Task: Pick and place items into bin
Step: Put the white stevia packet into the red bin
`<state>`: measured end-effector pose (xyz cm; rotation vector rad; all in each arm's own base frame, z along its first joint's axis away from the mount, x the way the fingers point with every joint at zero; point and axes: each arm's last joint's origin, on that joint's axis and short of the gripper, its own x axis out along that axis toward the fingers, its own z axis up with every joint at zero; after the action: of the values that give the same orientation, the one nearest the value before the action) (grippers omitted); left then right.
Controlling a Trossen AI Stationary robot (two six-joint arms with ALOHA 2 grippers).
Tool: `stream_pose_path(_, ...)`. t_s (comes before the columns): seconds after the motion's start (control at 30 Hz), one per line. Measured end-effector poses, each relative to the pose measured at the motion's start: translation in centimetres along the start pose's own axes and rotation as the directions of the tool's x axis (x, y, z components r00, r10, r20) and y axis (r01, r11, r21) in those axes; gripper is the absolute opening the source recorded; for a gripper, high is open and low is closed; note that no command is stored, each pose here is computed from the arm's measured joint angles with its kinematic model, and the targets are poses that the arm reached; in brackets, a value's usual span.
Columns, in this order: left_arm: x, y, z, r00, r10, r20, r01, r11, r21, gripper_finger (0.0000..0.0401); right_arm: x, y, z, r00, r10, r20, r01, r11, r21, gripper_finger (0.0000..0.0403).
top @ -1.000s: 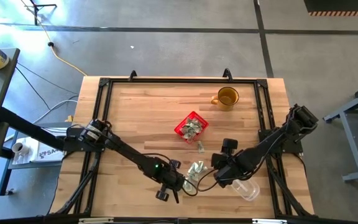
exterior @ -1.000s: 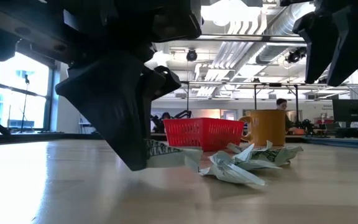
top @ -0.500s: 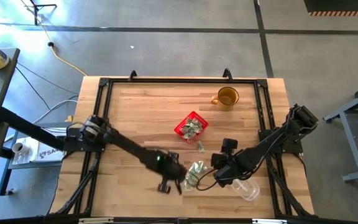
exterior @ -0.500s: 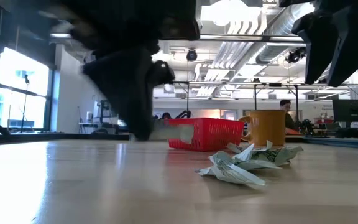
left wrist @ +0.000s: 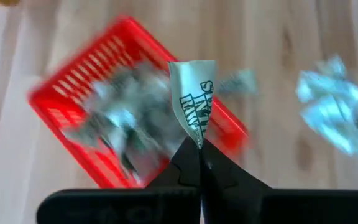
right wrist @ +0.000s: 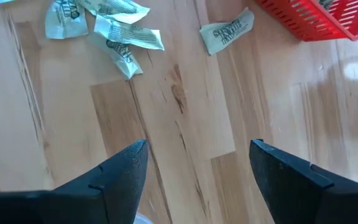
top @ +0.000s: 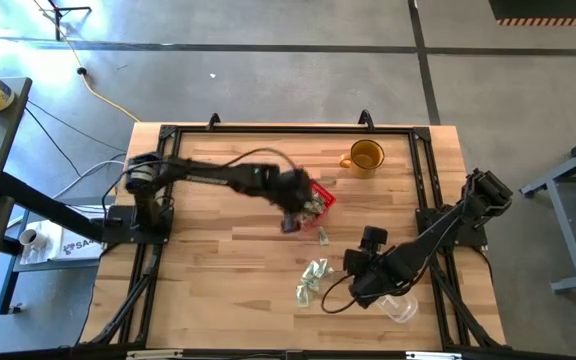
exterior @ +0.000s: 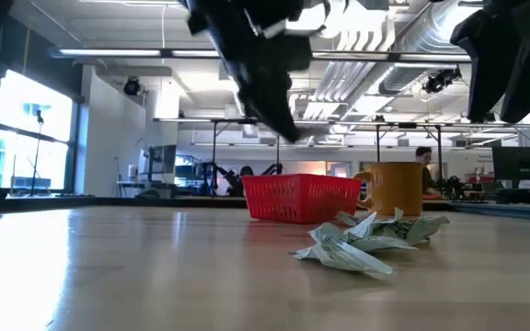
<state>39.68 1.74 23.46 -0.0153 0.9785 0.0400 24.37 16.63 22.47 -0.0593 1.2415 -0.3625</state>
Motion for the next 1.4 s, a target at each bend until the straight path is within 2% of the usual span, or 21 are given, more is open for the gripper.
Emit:
stream_pose_path(0.03,0.6,1.1,0.2,1.000,-0.012,0.015,0.013,0.999,-0.035,0.0027,0.0,0.1,-0.1,1.000,0.000,0.001,0.000,1.000,0.008,0.0273)
stream_pose_path(0.1,1.3,2.7,-0.6,0.999,-0.012,-0.039,0.008,0.994,-0.111,0.0049,0.0,0.1,-0.1,1.000,0.002,0.002,-0.002,1.000,0.029,0.0273)
stream_pose_path(0.17,1.5,3.5,-0.2,1.000,0.005,-0.001,-0.005,0.990,-0.138,0.0091,0.0,0.1,0.0,1.000,0.004,0.004,-0.004,0.999,0.044,0.0273)
stream_pose_path(0.23,1.2,3.8,-0.4,1.000,0.012,-0.020,-0.015,0.986,-0.168,0.0140,0.0,0.1,0.2,1.000,0.014,0.013,-0.014,0.999,0.049,0.0273)
stream_pose_path(0.37,0.0,3.3,-0.7,0.994,-0.049,-0.095,0.023,0.966,-0.258,0.0226,0.5,-0.2,1.4,0.998,0.049,0.042,-0.051,0.997,0.050,0.0273)
stream_pose_path(0.43,-0.8,2.1,-0.7,0.990,-0.075,-0.116,0.042,0.962,-0.268,0.0254,0.9,-0.9,2.2,0.998,0.055,0.042,-0.058,0.996,0.064,0.0273)
stream_pose_path(0.5,-1.6,0.4,-1.2,0.986,-0.058,-0.159,0.019,0.971,-0.238,0.0270,1.4,-1.7,2.9,0.998,0.048,0.031,-0.050,0.995,0.083,0.0273)
stream_pose_path(0.63,-3.5,-2.6,-2.7,0.974,-0.009,-0.227,-0.035,0.981,-0.189,0.0268,3.4,-4.0,3.8,0.999,0.033,-0.035,-0.025,0.979,0.200,0.0273)
stream_pose_path(0.7,-4.7,-3.9,-3.7,0.974,0.017,-0.225,-0.063,0.978,-0.201,0.0256,5.3,-5.0,3.8,0.992,0.094,-0.082,-0.067,0.956,0.285,0.0273)
stream_pose_path(0.83,-7.3,-5.9,-6.7,0.982,0.081,-0.170,-0.132,0.941,-0.313,0.0224,9.0,-5.7,3.8,0.967,0.254,0.005,-0.226,0.853,0.470,0.0273)
stream_pose_path(0.9,-8.4,-6.5,-8.7,0.981,0.103,-0.165,-0.162,0.904,-0.395,0.0211,9.9,-5.8,3.9,0.962,0.259,0.082,-0.260,0.793,0.551,0.0272)
stream_pose_path(0.97,-9.5,-7.0,-10.3,0.988,0.105,-0.114,-0.148,0.860,-0.488,0.0200,10.2,-5.9,4.0,0.968,0.208,0.138,-0.248,0.755,0.607,0.0270)
stream_pose_path(1.03,-10.1,-7.5,-12.0,0.990,0.110,-0.091,-0.142,0.825,-0.547,0.0193,10.5,-6.2,4.0,0.978,0.141,0.154,-0.207,0.744,0.635,0.0265)
stream_pose_path(1.2,-10.7,-7.9,-14.6,0.992,0.114,-0.055,-0.124,0.772,-0.624,0.0186,11.6,-6.0,4.5,0.982,0.103,0.155,-0.178,0.762,0.622,0.0252)
stream_pose_path(1.4,-10.7,-7.7,-15.0,0.990,0.125,-0.068,-0.140,0.776,-0.615,0.0186,14.2,-5.2,4.2,0.994,0.056,0.095,-0.103,0.777,0.621,0.0237)
